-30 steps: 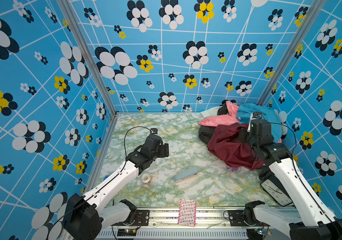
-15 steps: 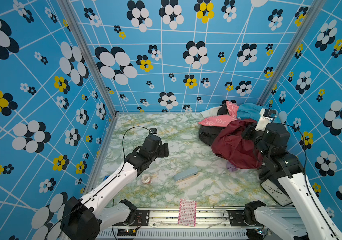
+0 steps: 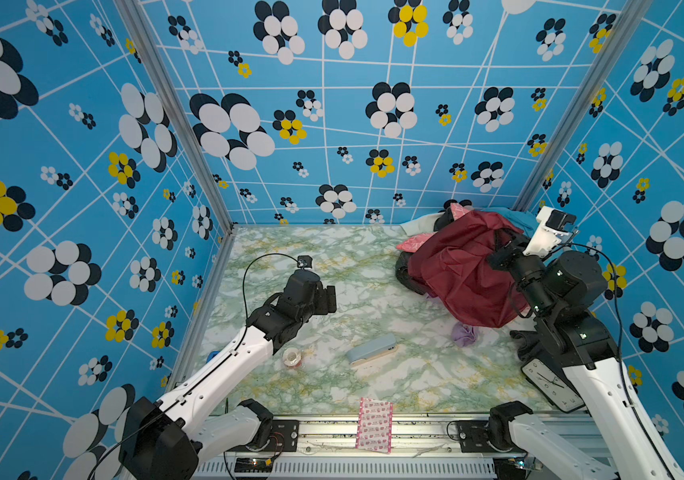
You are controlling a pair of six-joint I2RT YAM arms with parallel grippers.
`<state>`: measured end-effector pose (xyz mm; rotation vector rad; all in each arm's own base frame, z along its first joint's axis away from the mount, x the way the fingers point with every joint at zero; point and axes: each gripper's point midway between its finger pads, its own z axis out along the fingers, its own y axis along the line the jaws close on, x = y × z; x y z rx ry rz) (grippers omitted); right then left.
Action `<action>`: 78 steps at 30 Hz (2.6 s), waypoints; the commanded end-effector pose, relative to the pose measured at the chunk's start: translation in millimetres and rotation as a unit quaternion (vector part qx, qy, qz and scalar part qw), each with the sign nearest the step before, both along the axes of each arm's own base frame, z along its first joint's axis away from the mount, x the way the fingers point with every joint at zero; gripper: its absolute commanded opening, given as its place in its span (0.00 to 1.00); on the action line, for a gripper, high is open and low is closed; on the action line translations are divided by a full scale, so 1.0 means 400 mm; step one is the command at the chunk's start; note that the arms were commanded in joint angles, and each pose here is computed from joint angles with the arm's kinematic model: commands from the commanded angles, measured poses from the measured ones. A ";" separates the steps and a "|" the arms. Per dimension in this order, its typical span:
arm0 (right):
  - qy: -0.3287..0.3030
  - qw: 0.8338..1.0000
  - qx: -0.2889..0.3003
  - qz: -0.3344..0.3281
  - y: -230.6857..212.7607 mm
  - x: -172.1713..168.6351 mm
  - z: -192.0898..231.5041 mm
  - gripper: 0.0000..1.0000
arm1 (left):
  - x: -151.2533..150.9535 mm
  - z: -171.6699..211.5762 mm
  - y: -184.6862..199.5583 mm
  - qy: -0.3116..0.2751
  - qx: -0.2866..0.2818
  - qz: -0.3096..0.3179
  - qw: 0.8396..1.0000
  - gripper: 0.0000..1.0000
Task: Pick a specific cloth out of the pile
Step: 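Lift the maroon cloth high out of the pile with the right gripper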
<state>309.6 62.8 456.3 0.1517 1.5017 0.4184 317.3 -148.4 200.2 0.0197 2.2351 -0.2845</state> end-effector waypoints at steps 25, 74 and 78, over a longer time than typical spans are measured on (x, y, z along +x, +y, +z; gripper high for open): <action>0.068 0.986 0.036 0.148 0.280 0.284 -0.153 0.00 | -0.014 0.009 0.038 -0.019 0.020 0.023 0.999 0.92; -0.282 0.866 0.100 0.400 0.572 0.047 0.504 0.00 | -0.064 0.061 0.108 -0.066 0.028 0.050 0.996 0.93; -0.267 0.855 0.122 0.428 0.610 0.080 0.491 0.00 | -0.074 0.070 0.119 -0.074 0.027 0.054 0.995 0.93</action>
